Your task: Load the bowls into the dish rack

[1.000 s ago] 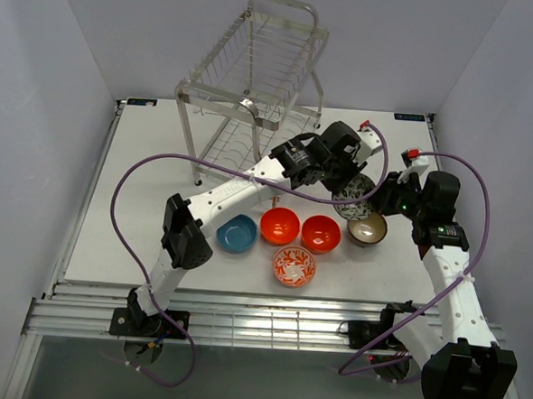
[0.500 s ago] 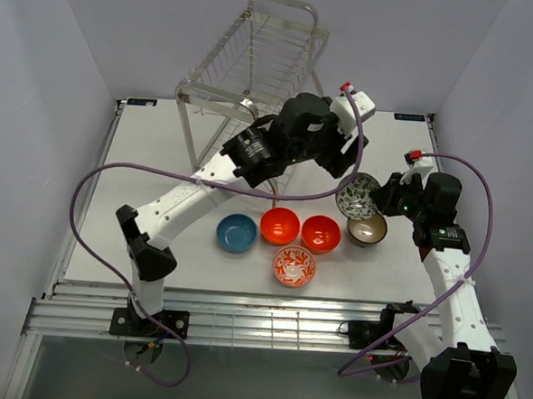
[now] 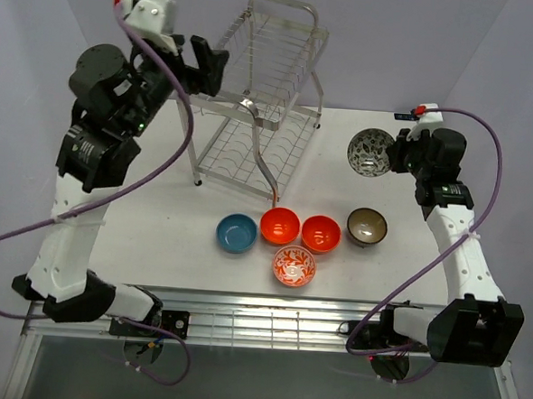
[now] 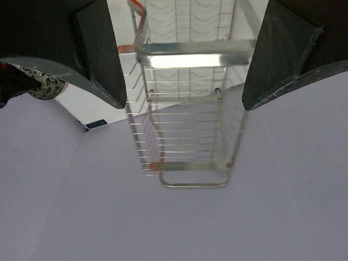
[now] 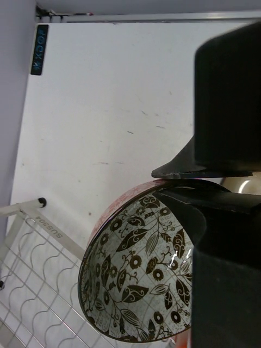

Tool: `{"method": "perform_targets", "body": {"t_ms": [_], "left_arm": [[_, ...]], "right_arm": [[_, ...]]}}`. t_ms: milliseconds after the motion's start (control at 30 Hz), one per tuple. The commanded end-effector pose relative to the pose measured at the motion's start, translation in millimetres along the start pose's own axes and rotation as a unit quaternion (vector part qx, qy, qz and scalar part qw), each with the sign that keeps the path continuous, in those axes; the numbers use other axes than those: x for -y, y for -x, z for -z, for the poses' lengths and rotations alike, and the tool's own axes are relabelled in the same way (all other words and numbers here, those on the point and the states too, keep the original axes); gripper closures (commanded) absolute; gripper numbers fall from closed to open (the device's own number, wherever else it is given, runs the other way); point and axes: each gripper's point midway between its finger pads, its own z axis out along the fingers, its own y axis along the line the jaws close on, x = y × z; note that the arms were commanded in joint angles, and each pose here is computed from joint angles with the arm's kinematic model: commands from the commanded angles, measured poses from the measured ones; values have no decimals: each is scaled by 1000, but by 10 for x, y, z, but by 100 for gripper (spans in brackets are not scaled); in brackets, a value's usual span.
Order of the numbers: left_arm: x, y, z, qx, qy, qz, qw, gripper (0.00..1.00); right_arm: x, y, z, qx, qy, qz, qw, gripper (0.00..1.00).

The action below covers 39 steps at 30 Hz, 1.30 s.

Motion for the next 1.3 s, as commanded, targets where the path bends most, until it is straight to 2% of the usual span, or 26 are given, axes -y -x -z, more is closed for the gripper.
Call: {"method": "perform_targets", "body": {"t_ms": [0, 33, 100, 133, 200, 333, 467, 500, 667, 700, 800, 900, 933, 1033, 1267], "left_arm": [[-415, 41, 441, 0, 69, 33, 997, 2], [-546, -116, 499, -22, 92, 39, 995, 2], [-877, -193, 719, -34, 153, 52, 986, 2], [-1007, -384, 757, -55, 176, 55, 981, 2], [-1068, -483, 929, -62, 195, 66, 977, 2], [-1429, -1106, 1094, -132, 261, 92, 952, 2], [-1566, -1575, 1107, -191, 259, 142, 936, 2], [-1629, -1661, 1120, -200, 258, 153, 933, 2], [-1845, -2144, 1112, -242, 256, 189, 917, 2], [-1937, -2295, 1145, -253, 263, 196, 910, 2], [-2005, -2501, 1175, -265, 258, 208, 906, 2], [-2079, -2575, 1189, -264, 258, 203, 907, 2], [-2096, -2617, 1210, -266, 261, 201, 906, 2], [-2163, -2709, 1265, -272, 270, 197, 902, 2], [-2244, -2969, 1396, -286, 278, 207, 893, 2]], "right_arm": [[-18, 519, -158, 83, -24, 51, 995, 92], [-124, 642, -226, 115, -20, 65, 991, 92], [-191, 661, -360, 132, -42, 85, 987, 92], [-238, 756, -404, 163, -48, 96, 981, 92], [-323, 732, -598, 164, -72, 113, 977, 92], [-426, 926, -817, 219, -98, 153, 959, 92], [-542, 1016, -1056, 263, -114, 179, 941, 92], [-599, 1127, -1037, 292, -116, 179, 932, 92], [-649, 1035, -1234, 330, -138, 183, 916, 92], [-675, 1121, -1159, 367, -149, 180, 901, 92], [-762, 981, -1354, 374, -142, 201, 894, 92], [-867, 944, -1528, 393, -126, 206, 887, 92], [-893, 1030, -1537, 408, -127, 214, 879, 92], [-965, 966, -1790, 410, -121, 225, 876, 92], [-997, 1069, -2096, 419, -156, 233, 864, 92]]}}
